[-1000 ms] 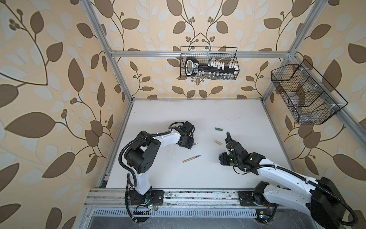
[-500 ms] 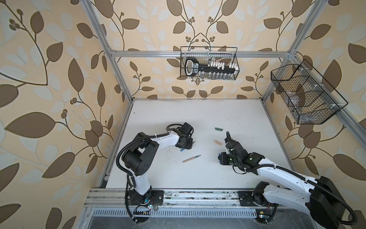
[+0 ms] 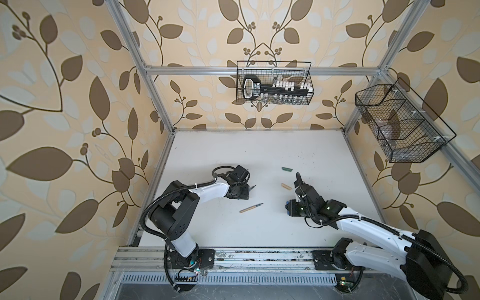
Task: Insert the pens into the pen caps
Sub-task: 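Align the left gripper with the blue pen body and close on it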
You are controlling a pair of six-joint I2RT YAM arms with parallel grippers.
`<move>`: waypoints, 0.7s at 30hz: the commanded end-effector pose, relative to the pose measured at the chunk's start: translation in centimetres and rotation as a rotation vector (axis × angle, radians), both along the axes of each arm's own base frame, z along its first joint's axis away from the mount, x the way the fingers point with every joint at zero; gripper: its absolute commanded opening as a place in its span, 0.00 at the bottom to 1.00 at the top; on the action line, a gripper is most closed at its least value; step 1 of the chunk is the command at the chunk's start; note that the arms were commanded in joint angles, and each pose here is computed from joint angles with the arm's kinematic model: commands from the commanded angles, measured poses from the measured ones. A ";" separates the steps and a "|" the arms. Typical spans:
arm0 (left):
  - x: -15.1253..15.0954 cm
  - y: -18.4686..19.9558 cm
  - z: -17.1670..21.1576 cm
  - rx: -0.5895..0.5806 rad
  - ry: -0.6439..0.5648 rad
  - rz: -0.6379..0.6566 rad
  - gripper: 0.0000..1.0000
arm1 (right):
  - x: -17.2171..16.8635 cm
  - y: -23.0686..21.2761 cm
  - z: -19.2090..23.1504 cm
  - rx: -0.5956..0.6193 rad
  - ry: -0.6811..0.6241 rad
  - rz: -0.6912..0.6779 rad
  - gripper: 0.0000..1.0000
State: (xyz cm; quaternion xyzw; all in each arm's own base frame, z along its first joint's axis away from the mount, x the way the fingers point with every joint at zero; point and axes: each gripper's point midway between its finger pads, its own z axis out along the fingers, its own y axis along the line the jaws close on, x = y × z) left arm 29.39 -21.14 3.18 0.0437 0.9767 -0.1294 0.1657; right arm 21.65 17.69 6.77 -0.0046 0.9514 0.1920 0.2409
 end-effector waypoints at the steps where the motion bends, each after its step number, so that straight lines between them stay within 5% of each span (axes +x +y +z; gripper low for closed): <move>1: 0.3 -0.1 1.3 0.012 -0.061 -0.043 0.63 | -0.2 0.0 -0.3 -0.006 0.008 0.002 0.10; 8: -0.1 0.2 2.4 0.045 -0.108 -0.140 0.68 | -0.3 -0.1 -0.1 -0.008 0.000 0.001 0.10; 21: -1.1 0.7 1.2 0.148 -0.010 -0.261 0.65 | -0.3 0.1 0.5 -0.011 -0.022 0.012 0.11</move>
